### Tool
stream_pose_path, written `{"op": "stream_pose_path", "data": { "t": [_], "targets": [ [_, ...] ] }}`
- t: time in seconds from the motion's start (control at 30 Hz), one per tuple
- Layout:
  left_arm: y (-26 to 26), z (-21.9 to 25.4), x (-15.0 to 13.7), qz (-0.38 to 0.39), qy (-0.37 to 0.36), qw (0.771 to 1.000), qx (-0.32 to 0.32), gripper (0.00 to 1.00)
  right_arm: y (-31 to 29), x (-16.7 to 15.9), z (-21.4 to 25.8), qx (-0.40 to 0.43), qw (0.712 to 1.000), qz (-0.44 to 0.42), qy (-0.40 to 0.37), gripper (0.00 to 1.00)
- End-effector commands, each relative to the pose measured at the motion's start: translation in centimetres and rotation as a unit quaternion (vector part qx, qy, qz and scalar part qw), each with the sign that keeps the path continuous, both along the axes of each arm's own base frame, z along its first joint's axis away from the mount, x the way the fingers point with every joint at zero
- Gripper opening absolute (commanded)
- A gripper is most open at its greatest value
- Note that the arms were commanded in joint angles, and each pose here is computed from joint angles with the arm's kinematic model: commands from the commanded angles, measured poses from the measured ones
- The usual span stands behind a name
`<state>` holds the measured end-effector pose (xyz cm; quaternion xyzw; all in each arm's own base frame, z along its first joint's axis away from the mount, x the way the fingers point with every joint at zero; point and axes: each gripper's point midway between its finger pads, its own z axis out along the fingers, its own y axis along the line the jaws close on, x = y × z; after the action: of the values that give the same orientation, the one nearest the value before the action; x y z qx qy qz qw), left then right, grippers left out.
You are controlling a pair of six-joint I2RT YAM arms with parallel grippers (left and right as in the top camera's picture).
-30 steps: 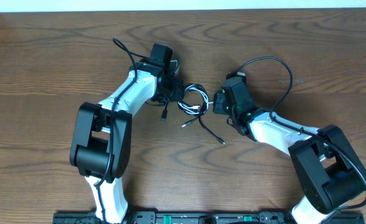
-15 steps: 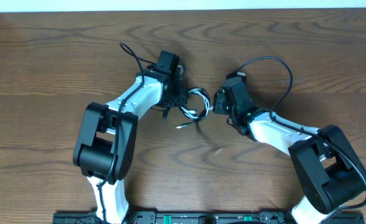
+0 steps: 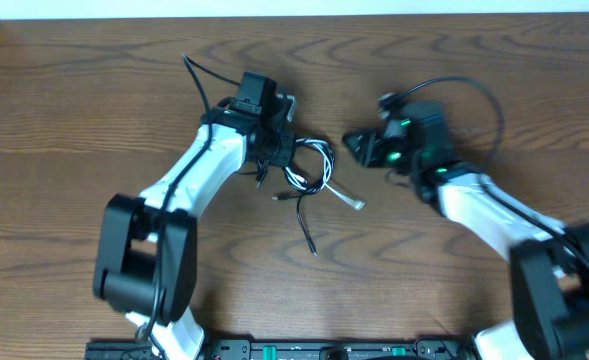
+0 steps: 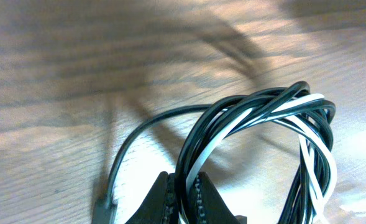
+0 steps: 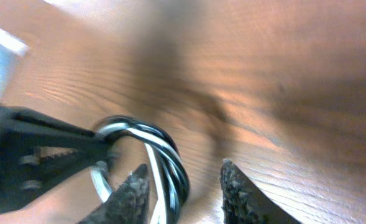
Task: Untangle cables
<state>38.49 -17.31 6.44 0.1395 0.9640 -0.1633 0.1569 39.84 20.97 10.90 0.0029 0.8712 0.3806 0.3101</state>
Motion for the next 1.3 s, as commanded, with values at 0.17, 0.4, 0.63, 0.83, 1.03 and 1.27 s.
{"op": "stream_pose_path", "data": {
  "t": [0.17,0.4,0.63,0.83,1.03,1.27],
  "targets": [
    [-4.0,3.5,-2.2,-0.152,-0.031,0.982,-0.105,0.08,-1.2,-1.0,7.0,0.089,0.995,0.029,-0.025,0.38],
    [-4.0,3.5,-2.2,-0.155,-0.033,0.982,-0.105,0.08,0.3,-2.8,0.8,0.007,0.998,-0.003,0.064,0.38],
    [-4.0,3.4,-2.2,-0.155,-0.033,0.982,-0.101,0.07,2.5,-2.3,0.9,0.010,0.999,0.015,0.031,0.29],
    [-4.6,3.4,-2.5,-0.163,-0.033,0.981,-0.102,0.07,1.9,-2.3,0.2,-0.005,0.999,0.001,0.041,0.05],
    [-4.7,3.4,-2.6,-0.164,-0.033,0.981,-0.102,0.08,-0.3,-2.8,-2.3,-0.062,0.994,-0.046,0.080,0.01],
    [-4.8,3.1,-2.6,-0.165,-0.030,0.981,-0.101,0.08,-0.6,-2.7,-2.5,-0.069,0.993,-0.053,0.081,0.24]
  ]
}}
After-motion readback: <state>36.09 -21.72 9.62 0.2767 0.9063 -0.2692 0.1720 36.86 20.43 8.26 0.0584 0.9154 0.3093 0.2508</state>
